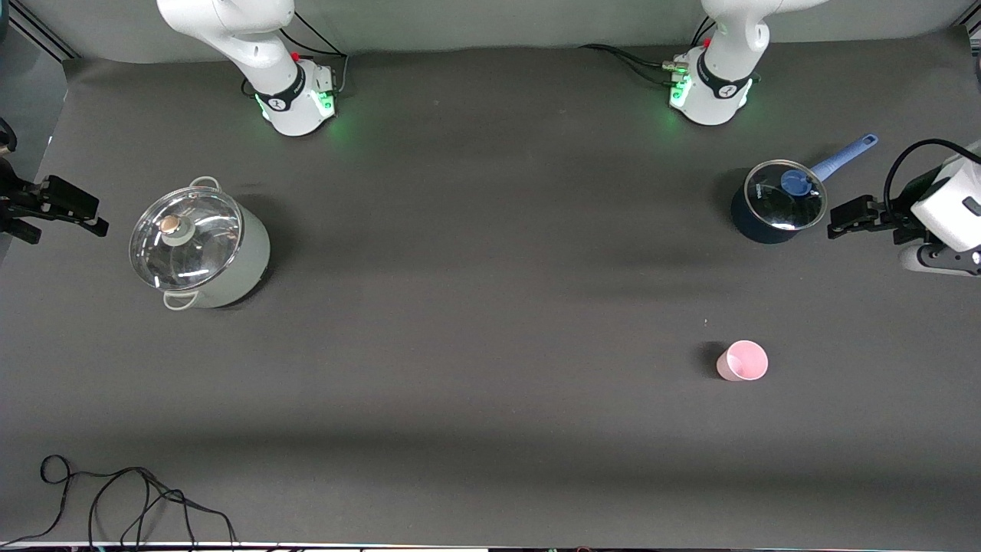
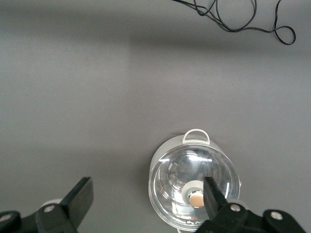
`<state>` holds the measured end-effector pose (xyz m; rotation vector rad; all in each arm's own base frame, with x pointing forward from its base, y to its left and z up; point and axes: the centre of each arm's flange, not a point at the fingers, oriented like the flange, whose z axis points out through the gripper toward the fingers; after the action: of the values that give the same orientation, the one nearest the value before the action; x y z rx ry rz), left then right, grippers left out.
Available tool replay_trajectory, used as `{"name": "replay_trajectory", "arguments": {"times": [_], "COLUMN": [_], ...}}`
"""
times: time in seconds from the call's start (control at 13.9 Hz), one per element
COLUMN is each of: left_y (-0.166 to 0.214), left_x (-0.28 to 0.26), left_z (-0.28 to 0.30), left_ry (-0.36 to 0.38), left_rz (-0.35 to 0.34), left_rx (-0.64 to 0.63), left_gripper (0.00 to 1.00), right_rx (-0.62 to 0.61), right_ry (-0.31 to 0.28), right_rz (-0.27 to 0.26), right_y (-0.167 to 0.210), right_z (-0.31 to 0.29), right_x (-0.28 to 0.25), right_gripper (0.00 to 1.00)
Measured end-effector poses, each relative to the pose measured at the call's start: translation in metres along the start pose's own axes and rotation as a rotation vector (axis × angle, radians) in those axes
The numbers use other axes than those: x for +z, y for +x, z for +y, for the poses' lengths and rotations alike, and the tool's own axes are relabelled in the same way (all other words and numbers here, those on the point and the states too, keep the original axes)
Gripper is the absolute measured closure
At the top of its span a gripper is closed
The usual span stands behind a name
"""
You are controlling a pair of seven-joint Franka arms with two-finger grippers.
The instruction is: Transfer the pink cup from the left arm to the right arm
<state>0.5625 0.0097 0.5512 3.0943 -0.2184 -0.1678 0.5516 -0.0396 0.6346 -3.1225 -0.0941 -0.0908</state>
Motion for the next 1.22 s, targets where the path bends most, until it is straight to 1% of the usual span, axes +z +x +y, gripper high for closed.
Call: {"name": "replay_trajectory", "arguments": {"times": [0.22, 0.43, 0.65, 0.72, 0.79, 1.0, 1.08, 1.22], "left_y": [-0.002, -0.001, 0.002, 0.002, 0.001, -0.004, -0.004, -0.003], "left_x": [0.003, 0.002, -0.001, -0.002, -0.002, 0.011, 0.023, 0.06], "left_z": [-0.013, -0.013, -0.01, -0.017, -0.03, -0.087, -0.109, -0.154], "left_ry": [-0.004, -0.01, -0.057, -0.074, -0.099, -0.209, -0.247, -0.337], "left_rz": [-0.005, 0.011, 0.063, 0.088, 0.125, 0.267, 0.314, 0.434], "left_rx": [0.179, 0.378, 0.596, 0.673, 0.745, 0.932, 0.985, 1.069], "left_gripper": [0.0, 0.0, 0.0, 0.0, 0.0, 0.01, 0.02, 0.04], "right_rx": [0.0, 0.0, 0.005, 0.011, 0.028, 0.095, 0.103, 0.108], "right_ry": [0.001, 0.001, 0.001, 0.001, 0.001, 0.0, 0.0, 0.0], "right_rz": [-0.009, -0.008, -0.009, -0.009, -0.008, -0.006, -0.006, -0.006], "right_y": [-0.001, -0.001, -0.001, -0.002, -0.001, -0.001, -0.001, -0.002], "right_z": [0.0, 0.0, 0.003, 0.003, 0.003, 0.003, 0.003, 0.003], "right_x": [0.0, 0.0, 0.0, 0.0, -0.001, -0.002, -0.002, -0.002], "right_gripper": [0.0, 0.0, 0.0, 0.0, 0.0, 0.0, 0.0, 0.0]}}
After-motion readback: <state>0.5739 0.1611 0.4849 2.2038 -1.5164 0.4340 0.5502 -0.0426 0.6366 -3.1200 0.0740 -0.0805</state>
